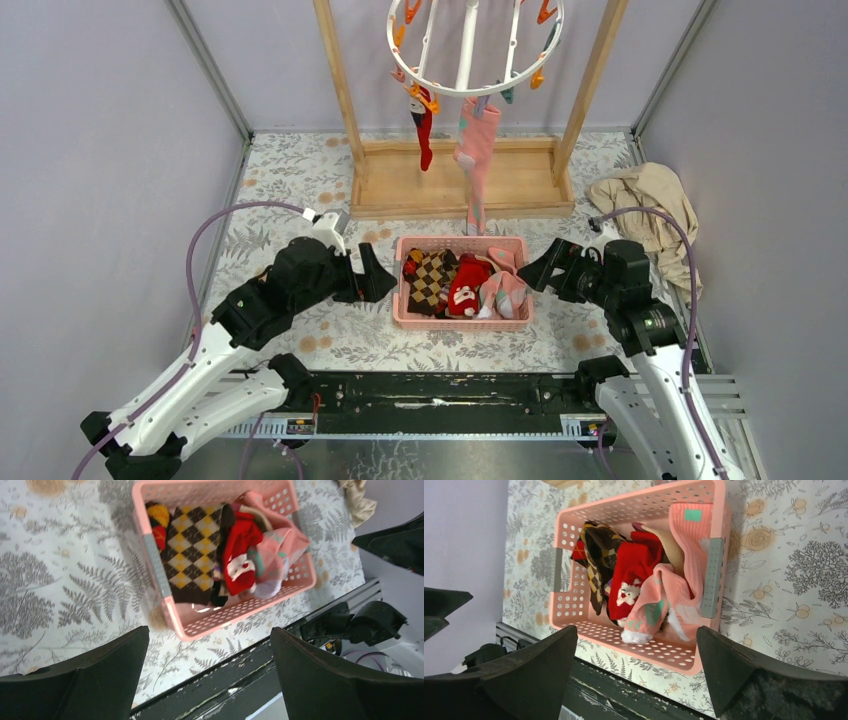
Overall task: Remove the socks clipped to the hanger
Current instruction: Remove the sock from the hanger.
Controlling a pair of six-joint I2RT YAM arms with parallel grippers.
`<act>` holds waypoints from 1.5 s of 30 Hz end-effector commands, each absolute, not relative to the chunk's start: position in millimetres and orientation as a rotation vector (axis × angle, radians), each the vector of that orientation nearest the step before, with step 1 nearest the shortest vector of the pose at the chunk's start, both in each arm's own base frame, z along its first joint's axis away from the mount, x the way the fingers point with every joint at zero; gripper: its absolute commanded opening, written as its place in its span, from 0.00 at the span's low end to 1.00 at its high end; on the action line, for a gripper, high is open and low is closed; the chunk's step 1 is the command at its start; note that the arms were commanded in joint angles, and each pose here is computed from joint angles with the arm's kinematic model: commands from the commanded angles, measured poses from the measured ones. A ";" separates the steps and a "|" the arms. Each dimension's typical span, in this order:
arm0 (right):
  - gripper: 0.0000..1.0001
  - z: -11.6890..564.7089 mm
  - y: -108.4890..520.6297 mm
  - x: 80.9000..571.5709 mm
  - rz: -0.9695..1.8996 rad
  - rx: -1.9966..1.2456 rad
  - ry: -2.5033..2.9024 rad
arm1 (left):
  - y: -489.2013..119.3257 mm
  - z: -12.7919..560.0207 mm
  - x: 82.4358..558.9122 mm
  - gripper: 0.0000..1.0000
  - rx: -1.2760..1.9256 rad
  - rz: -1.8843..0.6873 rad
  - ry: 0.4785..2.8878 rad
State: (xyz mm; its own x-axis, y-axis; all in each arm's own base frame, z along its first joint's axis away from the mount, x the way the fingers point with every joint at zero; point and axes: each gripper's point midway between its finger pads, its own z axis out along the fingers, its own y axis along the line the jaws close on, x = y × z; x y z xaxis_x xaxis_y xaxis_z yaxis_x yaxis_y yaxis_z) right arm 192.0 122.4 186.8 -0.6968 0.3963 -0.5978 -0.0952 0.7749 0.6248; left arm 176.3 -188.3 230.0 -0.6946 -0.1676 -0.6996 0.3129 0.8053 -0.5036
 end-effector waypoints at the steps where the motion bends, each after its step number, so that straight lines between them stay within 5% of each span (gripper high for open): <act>1: 0.93 175.3 120.2 197.3 0.775 0.206 2.270 | -175.5 215.2 166.9 0.99 0.062 -0.762 2.237; 32: 0.83 194.6 123.1 306.6 0.611 0.140 2.138 | -207.1 208.8 250.1 0.98 0.104 -0.556 2.179; 45: 0.72 190.9 196.4 367.9 0.714 -0.026 2.016 | -196.4 213.3 228.4 0.99 0.122 -0.590 2.201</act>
State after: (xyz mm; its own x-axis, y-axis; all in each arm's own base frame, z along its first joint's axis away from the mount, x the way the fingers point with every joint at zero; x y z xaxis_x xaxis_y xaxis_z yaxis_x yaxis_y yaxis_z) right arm 331.3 163.7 148.2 -0.6671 0.2755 -0.6921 -0.1610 0.8538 0.4950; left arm 229.0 -201.4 194.6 -0.6855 -0.0910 -0.7223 0.2669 0.8917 -0.3657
